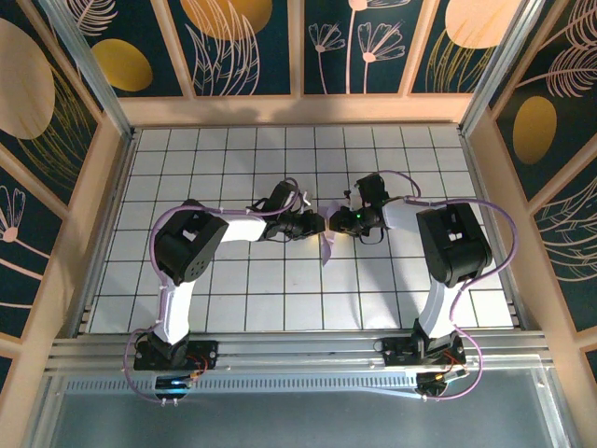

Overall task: Fold a paper plane with a square sheet of paper (fold left side to right side)
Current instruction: Fold the wing for the fifth time at the center of the table.

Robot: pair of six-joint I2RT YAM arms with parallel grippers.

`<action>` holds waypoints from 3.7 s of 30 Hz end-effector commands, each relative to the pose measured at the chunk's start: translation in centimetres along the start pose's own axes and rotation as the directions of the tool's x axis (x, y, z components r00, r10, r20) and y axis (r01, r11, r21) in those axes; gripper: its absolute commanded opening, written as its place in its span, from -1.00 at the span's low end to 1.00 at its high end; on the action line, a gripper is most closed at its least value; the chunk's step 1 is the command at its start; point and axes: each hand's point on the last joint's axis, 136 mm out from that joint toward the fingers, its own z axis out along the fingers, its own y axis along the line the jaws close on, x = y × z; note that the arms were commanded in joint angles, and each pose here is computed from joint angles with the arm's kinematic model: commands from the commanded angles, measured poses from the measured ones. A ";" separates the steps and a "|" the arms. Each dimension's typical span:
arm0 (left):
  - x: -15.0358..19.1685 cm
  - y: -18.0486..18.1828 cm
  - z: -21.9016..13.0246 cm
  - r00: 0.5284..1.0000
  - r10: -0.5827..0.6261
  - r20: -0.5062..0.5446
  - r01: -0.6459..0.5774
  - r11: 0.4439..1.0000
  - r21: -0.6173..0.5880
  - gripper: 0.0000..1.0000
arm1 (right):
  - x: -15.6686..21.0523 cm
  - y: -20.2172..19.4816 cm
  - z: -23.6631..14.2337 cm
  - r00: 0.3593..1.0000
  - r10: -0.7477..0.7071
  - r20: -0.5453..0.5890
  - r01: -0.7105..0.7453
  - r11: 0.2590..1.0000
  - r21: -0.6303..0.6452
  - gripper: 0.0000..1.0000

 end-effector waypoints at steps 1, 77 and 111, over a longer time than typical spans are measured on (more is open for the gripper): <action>-0.8 0.1 0.2 1.000 0.011 0.010 -0.011 1.000 -0.010 -0.64 | -0.5 -2.7 2.3 0.999 -0.045 0.029 0.042 0.993 0.114 -0.39; 0.1 8.7 2.1 0.998 -0.025 -0.057 0.004 0.940 -0.340 -0.93 | -3.0 0.8 -2.6 0.991 -0.029 0.134 0.031 0.999 -0.013 -0.24; 0.1 9.1 1.9 0.998 -0.030 -0.056 0.008 0.931 -0.365 -0.97 | -4.5 -0.1 0.4 0.997 -0.014 0.075 0.013 1.000 0.011 -0.81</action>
